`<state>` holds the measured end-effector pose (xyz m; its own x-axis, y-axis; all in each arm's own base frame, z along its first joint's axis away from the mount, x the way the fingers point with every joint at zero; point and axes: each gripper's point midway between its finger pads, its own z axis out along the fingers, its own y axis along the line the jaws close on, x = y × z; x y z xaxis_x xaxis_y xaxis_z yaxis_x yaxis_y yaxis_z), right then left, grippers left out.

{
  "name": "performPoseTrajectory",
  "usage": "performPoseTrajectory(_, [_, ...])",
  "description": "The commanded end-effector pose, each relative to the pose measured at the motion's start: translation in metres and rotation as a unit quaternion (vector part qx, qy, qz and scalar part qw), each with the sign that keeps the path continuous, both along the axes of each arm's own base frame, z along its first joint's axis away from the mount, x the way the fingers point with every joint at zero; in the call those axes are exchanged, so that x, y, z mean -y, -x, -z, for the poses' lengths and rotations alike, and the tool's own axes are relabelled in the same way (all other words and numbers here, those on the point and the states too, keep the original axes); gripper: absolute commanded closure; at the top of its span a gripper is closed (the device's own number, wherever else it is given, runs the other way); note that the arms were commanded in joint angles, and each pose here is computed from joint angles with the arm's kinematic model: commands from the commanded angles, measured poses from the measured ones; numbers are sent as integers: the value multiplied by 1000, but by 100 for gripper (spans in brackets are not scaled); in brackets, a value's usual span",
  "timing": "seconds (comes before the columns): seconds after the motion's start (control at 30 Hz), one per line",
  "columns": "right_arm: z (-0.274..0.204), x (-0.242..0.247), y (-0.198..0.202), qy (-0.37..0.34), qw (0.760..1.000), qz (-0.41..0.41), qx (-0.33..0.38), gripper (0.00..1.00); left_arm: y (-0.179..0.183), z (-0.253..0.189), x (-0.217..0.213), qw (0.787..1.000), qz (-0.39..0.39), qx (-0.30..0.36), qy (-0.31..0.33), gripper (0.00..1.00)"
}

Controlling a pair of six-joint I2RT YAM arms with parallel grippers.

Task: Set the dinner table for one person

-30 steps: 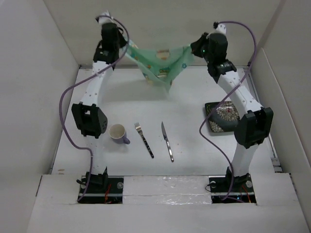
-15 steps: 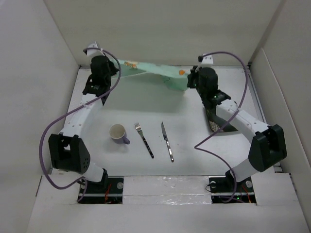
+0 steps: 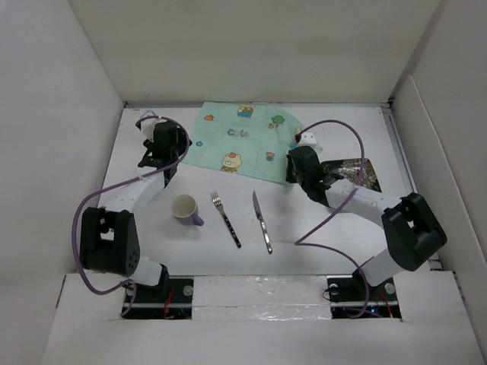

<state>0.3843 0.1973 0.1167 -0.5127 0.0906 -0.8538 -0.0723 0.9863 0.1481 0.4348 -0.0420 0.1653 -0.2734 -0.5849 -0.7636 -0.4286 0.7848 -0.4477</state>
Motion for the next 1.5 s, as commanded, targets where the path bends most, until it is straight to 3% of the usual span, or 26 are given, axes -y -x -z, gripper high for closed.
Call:
performPoseTrajectory(0.0, [-19, 13, -2, -20, 998, 49, 21, 69, -18, -8, -7, 1000, -11, 15, 9, 44])
performPoseTrajectory(0.03, [-20, 17, -2, -23, 998, 53, 19, 54, -18, 6, -6, 1000, -8, -16, 2, 45])
performPoseTrajectory(0.07, [-22, 16, 0, -31, 998, 53, 17, 50, -22, 29, -6, 998, 1, -55, -17, 46])
performPoseTrajectory(0.13, [-26, 26, -1, -44, 997, 67, 15, 43, -32, 31, -8, 996, 0, -80, -32, 50])
performPoseTrajectory(0.33, [-21, 58, 3, -83, 991, 107, 6, 43, -45, 78, -18, 988, 9, -147, -48, 51])
performPoseTrajectory(0.4, [-10, 62, 1, -96, 990, 100, -14, 49, -48, 93, -30, 985, 5, -170, -36, 51])
performPoseTrajectory(0.47, [5, 60, 1, -101, 989, 98, -33, 64, -46, 102, -37, 984, 13, -179, -14, 50])
performPoseTrajectory(0.57, [18, 54, 3, -113, 989, 89, -41, 70, -47, 106, -31, 984, 33, -173, 3, 49])
performPoseTrajectory(0.7, [27, 61, 0, -121, 987, 94, -48, 57, -49, 115, -24, 980, 51, -190, 11, 49])
performPoseTrajectory(0.83, [34, 60, -6, -142, 984, 92, -57, 35, -49, 122, -20, 978, 61, -197, 16, 49])
performPoseTrajectory(1.0, [43, 61, -11, -161, 980, 91, -69, 34, -54, 130, -11, 973, 95, -207, 23, 47])
performPoseTrajectory(1.1, [41, 60, -14, -163, 980, 92, -69, 38, -53, 141, -3, 965, 110, -238, 9, 49])
performPoseTrajectory(1.2, [38, 59, -16, -167, 980, 90, -65, 39, -48, 150, -8, 961, 100, -258, -15, 60])
performPoseTrajectory(1.23, [36, 59, -16, -168, 980, 89, -62, 39, -48, 150, -11, 962, 94, -257, -20, 78])
performPoseTrajectory(1.3, [32, 58, -20, -170, 980, 90, -57, 39, -45, 152, -16, 962, 80, -261, -24, 98])
performPoseTrajectory(1.47, [21, 59, -44, -176, 978, 99, -51, 40, -40, 147, -24, 964, 62, -256, -38, 100])
